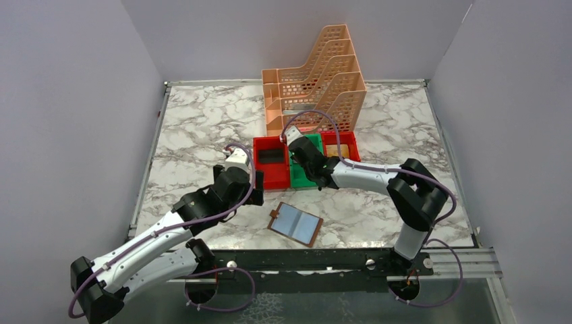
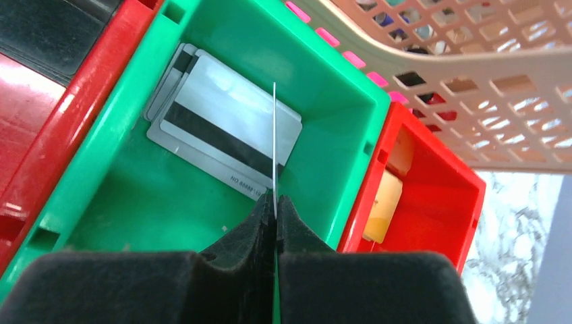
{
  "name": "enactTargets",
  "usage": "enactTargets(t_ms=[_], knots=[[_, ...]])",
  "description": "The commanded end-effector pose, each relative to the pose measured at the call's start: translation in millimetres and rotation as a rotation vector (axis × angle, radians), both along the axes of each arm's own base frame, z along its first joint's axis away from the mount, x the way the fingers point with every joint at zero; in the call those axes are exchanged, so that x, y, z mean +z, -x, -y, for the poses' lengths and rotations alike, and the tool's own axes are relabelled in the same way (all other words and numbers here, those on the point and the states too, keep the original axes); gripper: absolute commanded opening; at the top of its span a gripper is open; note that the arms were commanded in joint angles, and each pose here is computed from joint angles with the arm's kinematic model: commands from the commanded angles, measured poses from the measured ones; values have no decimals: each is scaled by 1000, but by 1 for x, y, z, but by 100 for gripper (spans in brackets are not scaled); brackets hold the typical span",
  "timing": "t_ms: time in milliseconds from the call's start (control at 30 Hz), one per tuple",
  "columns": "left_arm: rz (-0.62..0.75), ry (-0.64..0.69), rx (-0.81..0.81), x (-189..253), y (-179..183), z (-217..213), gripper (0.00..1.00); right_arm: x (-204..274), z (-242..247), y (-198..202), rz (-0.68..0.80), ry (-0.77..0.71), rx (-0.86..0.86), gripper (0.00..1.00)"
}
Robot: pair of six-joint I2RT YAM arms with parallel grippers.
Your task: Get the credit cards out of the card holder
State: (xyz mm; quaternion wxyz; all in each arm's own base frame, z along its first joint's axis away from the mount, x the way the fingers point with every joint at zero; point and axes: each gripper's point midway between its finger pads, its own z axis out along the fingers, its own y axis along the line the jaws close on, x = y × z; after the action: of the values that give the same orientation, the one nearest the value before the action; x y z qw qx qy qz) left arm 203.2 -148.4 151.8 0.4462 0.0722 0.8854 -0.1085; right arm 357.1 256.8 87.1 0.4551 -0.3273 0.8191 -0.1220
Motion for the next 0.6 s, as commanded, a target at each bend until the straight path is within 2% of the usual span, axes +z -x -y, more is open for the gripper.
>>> enactTargets(t_ms=[0, 233, 400, 567], knots=[[1, -10, -35, 5, 0, 3, 99, 13, -10, -24, 97, 74, 45, 7], [1, -2, -44, 6, 2, 4, 99, 3, -13, -38, 145, 171, 89, 12], [15, 6, -46, 10, 2, 3, 99, -12, -23, -39, 113, 163, 162, 14], [1, -5, -51, 6, 2, 4, 99, -19, -26, -33, 85, 166, 205, 20]])
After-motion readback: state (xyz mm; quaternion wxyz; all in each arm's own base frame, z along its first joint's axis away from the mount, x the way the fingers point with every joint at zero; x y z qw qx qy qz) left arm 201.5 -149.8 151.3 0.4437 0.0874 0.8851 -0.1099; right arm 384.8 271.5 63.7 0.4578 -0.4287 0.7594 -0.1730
